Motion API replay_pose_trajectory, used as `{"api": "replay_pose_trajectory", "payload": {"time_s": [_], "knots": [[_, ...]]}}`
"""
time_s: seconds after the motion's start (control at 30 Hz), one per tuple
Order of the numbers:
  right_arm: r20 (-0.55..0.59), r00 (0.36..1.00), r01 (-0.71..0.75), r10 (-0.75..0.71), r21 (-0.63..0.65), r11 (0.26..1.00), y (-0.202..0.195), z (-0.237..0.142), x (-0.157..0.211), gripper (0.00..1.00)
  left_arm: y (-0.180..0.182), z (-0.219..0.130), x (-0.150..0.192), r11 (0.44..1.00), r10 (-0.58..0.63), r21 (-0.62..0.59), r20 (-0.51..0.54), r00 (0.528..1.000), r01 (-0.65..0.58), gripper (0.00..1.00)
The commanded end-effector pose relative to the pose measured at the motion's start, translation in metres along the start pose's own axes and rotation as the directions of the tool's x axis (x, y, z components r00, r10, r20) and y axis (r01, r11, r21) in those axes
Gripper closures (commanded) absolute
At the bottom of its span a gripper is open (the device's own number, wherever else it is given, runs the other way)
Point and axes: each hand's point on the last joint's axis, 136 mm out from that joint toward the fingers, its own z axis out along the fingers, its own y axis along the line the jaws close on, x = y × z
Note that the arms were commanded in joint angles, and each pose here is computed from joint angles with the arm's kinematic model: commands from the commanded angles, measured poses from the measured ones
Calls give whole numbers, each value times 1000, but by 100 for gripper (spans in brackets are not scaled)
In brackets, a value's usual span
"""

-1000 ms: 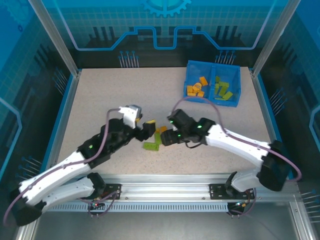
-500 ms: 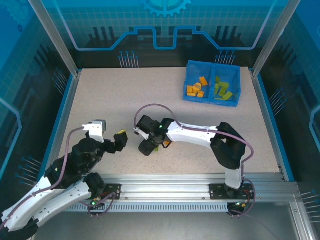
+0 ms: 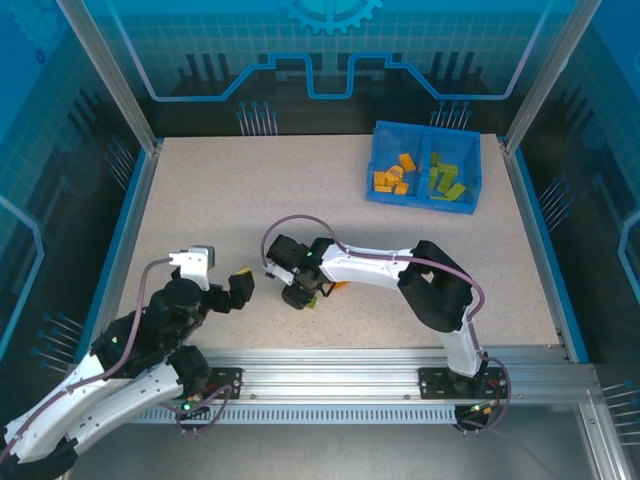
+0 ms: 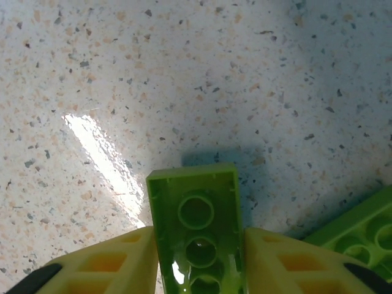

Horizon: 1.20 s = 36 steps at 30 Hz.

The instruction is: Sort the legos into containers by color

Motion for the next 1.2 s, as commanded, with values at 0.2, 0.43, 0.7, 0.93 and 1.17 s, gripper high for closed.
{"api": "replay_pose_trajectory", "payload": {"time_s": [0.2, 0.43, 0.7, 0.93, 1.17], "knots": [[51, 999, -12, 10, 31, 999, -7, -24, -10, 70, -7, 6, 11, 998, 49, 35, -35, 998, -48, 1], [196, 975, -110, 109, -5, 994, -19, -67, -21, 71, -27, 7, 13, 988, 90, 134, -52, 995, -82, 1], [370, 871, -326, 324, -58, 943, -67, -133, -17, 72, -79, 12, 15, 919, 181, 366, -61, 982, -146, 1], [501, 665, -588, 554, -106, 802, -147, -186, 16, 73, -115, 24, 8, 867, 201, 475, -56, 978, -151, 1], [574, 426, -827, 699, -65, 558, -256, -216, 84, 72, -138, 36, 3, 843, 197, 521, -69, 978, -133, 1]]}}
